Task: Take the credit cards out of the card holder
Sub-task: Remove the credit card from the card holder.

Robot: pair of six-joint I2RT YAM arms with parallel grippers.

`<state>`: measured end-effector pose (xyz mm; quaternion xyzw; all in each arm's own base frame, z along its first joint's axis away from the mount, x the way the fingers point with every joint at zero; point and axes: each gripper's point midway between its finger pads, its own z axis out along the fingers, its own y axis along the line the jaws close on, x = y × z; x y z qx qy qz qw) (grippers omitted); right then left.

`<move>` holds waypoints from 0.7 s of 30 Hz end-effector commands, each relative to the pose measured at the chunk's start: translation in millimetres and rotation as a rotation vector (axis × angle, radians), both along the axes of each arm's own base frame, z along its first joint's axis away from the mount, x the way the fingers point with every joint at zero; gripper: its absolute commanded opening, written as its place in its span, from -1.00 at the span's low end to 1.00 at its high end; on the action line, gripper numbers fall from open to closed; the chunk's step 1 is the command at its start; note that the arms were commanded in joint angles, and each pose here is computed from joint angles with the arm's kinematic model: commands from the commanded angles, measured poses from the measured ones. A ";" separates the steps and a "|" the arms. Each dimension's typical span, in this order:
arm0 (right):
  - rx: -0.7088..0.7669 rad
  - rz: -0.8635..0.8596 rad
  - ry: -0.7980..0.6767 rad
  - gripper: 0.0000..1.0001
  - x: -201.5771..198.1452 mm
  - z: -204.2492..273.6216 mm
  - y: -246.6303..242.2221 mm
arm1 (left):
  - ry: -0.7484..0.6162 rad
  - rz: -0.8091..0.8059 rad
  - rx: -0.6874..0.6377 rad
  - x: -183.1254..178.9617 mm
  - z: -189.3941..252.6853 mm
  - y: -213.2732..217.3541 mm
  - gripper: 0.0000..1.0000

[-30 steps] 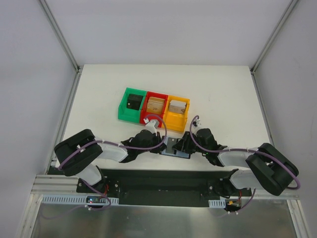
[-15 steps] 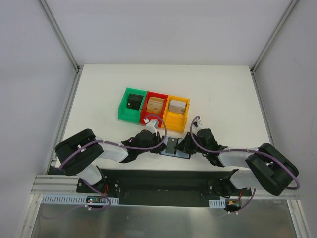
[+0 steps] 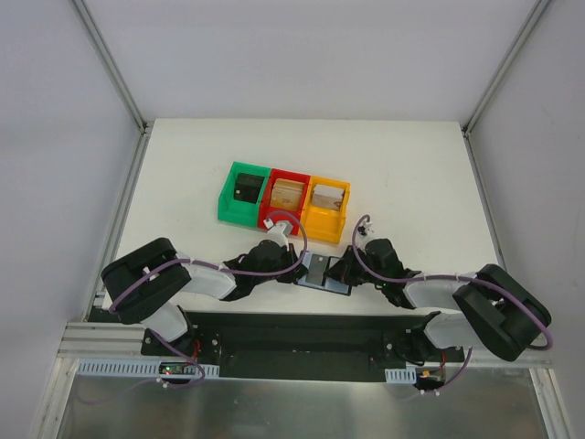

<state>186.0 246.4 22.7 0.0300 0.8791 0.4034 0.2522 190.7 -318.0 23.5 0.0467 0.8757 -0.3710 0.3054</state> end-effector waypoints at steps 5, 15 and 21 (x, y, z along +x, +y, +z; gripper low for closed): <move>0.015 -0.004 -0.021 -0.88 0.0 2.3 -4.2 | 0.049 0.058 0.097 -4.3 -26.2 22.5 -1.00; 0.015 -0.006 -0.016 -0.80 -1.9 1.6 -7.0 | 0.057 0.082 0.109 -4.3 -30.0 28.0 -1.00; 0.014 -0.004 -0.017 -0.86 -2.3 1.6 -7.4 | 0.056 0.090 0.111 -3.3 -30.5 29.8 -1.00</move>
